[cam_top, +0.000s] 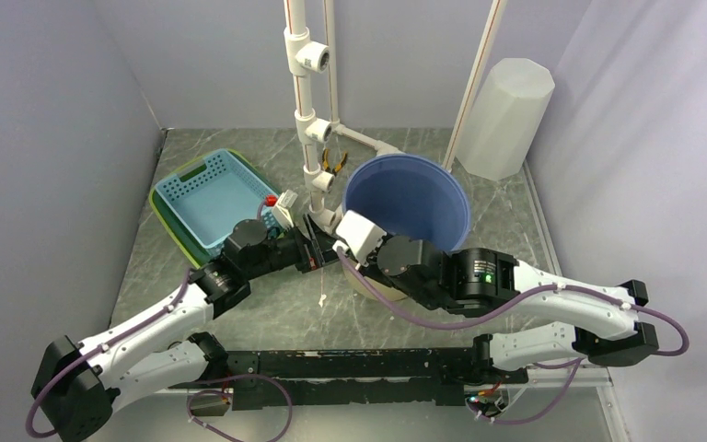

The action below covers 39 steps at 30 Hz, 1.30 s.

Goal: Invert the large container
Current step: Adjust the container at the center of the board.

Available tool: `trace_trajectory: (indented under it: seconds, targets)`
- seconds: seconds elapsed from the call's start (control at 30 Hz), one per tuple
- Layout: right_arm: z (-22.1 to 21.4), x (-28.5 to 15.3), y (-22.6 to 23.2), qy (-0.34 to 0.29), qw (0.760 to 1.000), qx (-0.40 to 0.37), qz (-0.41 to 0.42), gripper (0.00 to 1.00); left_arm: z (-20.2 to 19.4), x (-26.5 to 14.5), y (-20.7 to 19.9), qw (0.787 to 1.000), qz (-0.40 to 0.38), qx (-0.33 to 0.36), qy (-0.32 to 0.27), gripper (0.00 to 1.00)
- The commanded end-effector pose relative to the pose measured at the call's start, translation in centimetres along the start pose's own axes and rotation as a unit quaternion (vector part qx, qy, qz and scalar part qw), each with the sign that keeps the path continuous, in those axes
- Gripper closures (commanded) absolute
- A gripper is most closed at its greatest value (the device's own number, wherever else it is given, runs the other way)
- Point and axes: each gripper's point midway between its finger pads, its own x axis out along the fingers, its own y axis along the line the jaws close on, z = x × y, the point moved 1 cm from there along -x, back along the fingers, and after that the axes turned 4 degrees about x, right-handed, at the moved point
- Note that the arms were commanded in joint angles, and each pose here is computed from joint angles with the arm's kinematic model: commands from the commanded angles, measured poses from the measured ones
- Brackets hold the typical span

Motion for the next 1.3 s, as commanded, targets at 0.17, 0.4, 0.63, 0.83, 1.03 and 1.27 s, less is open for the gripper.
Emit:
trace_trajectory:
  seconds: [0.17, 0.4, 0.63, 0.83, 1.03, 1.27]
  targets:
    - [5.9, -2.1, 0.3, -0.116, 0.991, 0.048, 0.042, 1.0, 1.9, 0.3, -1.9, 0.997, -0.056, -0.025, -0.056, 0.06]
    - [5.0, -1.1, 0.6, -0.094, 0.995, 0.028, 0.031, 1.0, 1.9, 0.1, -2.7, 0.997, -0.063, -0.018, -0.048, 0.06]
    - [5.6, -1.8, 0.9, -0.128, 0.99, 0.033, 0.053, 1.0, 2.5, 0.0, -2.9, 0.996, -0.058, -0.017, -0.061, 0.06]
    - [6.4, -2.4, 1.1, -0.139, 0.987, 0.039, 0.07, 1.0, 2.3, 0.8, -1.4, 0.998, -0.016, -0.036, -0.052, 0.06]
    - [8.3, -5.1, 1.9, -0.208, 0.967, 0.061, 0.136, 1.0, 1.0, 1.2, 2.0, 0.996, 0.069, -0.051, -0.019, 0.06]
    - [8.1, -5.1, 2.1, -0.194, 0.969, 0.06, 0.143, 1.0, 0.8, 1.5, 3.0, 0.994, 0.096, -0.048, -0.013, 0.06]
